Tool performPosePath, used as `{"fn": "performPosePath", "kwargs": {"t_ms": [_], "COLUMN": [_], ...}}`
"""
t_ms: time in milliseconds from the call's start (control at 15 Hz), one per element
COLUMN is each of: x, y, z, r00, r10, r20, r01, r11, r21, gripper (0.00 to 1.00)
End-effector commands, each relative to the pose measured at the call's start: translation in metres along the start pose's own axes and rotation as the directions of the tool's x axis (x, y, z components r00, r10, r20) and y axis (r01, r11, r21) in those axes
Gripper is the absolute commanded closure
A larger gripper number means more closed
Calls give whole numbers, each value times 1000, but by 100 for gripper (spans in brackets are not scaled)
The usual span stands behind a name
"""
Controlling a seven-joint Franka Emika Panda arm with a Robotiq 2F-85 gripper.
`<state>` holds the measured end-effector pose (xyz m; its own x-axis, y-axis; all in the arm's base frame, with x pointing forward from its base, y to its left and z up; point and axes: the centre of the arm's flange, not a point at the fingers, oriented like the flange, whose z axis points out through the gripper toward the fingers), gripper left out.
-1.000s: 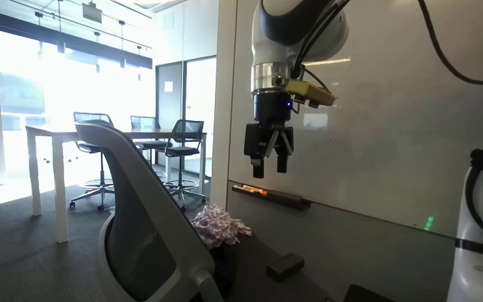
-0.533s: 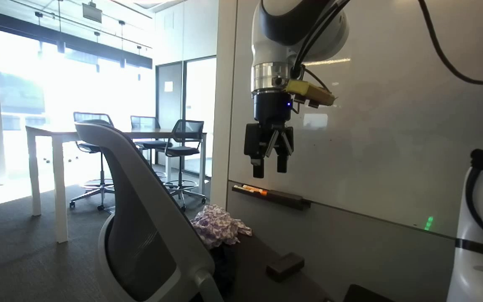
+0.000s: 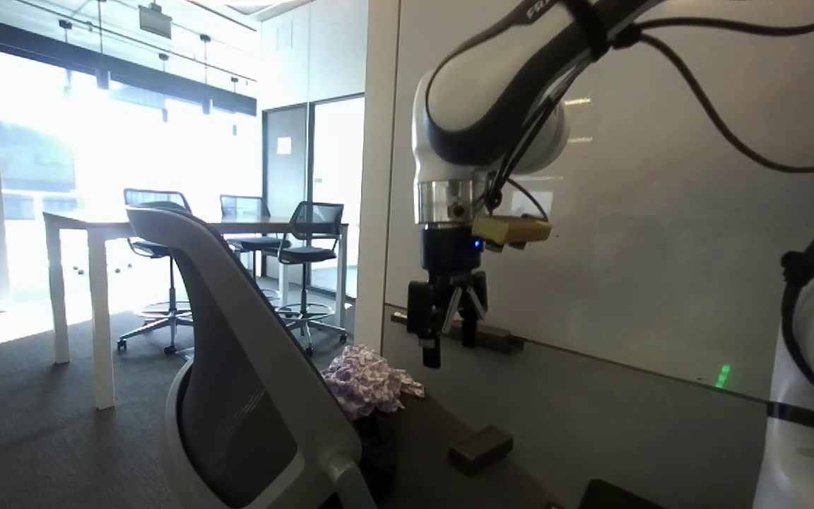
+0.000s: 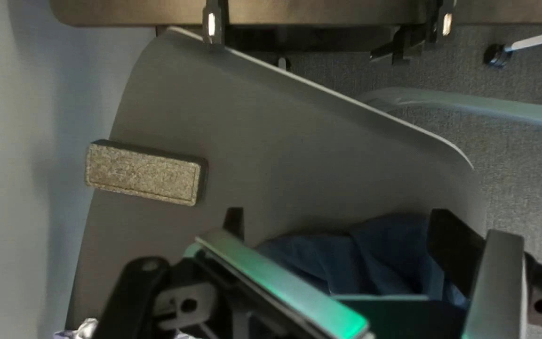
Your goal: Place the clothing on the backrest of the chair then pick up the towel.
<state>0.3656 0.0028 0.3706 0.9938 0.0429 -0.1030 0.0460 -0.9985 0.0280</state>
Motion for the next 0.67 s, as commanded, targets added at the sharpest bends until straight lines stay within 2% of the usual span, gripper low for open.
{"fn": "performPosePath", "kwargs": {"t_ms": [0,333,533,600], "x": [58,135,173,177], "y": [0,-6,-4,-7], "z": [73,114,136,141], "r00": [996,980,985,991], "r10": [-72,-142,-127,-104], "r20": [-60,-141,-121,-88], "r01": [69,131,118,101], "r11": [997,988,990,994], "r21": [-44,-79,-76,-34], "gripper": [0,0,0,0]}}
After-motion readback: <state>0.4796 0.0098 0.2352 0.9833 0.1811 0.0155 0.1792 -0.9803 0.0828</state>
